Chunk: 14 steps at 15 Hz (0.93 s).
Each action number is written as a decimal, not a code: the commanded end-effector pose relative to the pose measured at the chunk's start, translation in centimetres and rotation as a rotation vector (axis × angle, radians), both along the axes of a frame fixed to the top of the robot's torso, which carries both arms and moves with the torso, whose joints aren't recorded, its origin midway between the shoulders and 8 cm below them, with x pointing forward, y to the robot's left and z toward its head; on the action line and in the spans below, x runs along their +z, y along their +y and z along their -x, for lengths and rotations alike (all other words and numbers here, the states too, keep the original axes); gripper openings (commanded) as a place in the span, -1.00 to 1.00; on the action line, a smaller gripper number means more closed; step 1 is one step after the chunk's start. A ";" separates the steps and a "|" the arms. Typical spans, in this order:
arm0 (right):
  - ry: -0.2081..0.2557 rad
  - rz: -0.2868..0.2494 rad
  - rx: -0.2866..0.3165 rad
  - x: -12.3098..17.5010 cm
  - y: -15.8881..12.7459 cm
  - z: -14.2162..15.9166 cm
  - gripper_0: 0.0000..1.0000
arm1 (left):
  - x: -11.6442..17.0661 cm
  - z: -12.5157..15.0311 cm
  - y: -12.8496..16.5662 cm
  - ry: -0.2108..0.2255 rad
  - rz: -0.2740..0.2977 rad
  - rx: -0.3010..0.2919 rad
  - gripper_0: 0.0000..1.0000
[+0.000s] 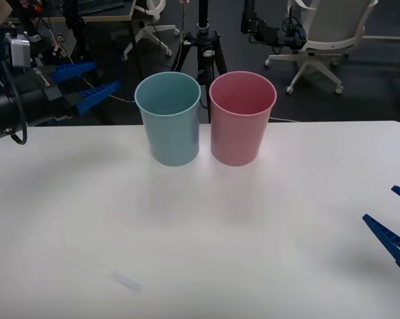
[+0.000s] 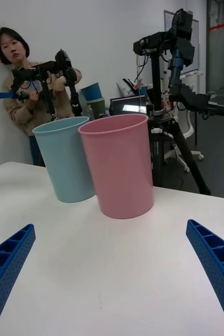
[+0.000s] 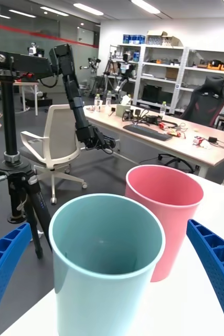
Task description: Grasp the object on the table and drop it into the matching bin: aluminum can to the light blue bin, PET bottle to the pink bin.
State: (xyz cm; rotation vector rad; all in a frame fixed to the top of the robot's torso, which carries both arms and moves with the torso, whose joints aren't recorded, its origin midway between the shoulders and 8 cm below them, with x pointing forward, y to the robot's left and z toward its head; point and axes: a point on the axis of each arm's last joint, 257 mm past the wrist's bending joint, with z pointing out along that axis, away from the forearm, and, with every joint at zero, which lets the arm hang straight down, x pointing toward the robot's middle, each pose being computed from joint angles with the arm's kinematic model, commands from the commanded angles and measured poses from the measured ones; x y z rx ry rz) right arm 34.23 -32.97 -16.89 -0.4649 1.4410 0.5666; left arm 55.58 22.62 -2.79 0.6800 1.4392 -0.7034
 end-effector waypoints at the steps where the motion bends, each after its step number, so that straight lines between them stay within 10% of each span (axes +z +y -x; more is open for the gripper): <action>1: 0.000 0.000 0.000 0.0 0.0 0.0 1.00 | -1.2 1.4 2.5 -0.013 0.002 0.039 1.00; 14: 0.000 0.000 0.000 0.0 0.0 0.0 1.00 | -10.0 13.8 6.3 -0.038 -0.063 0.120 1.00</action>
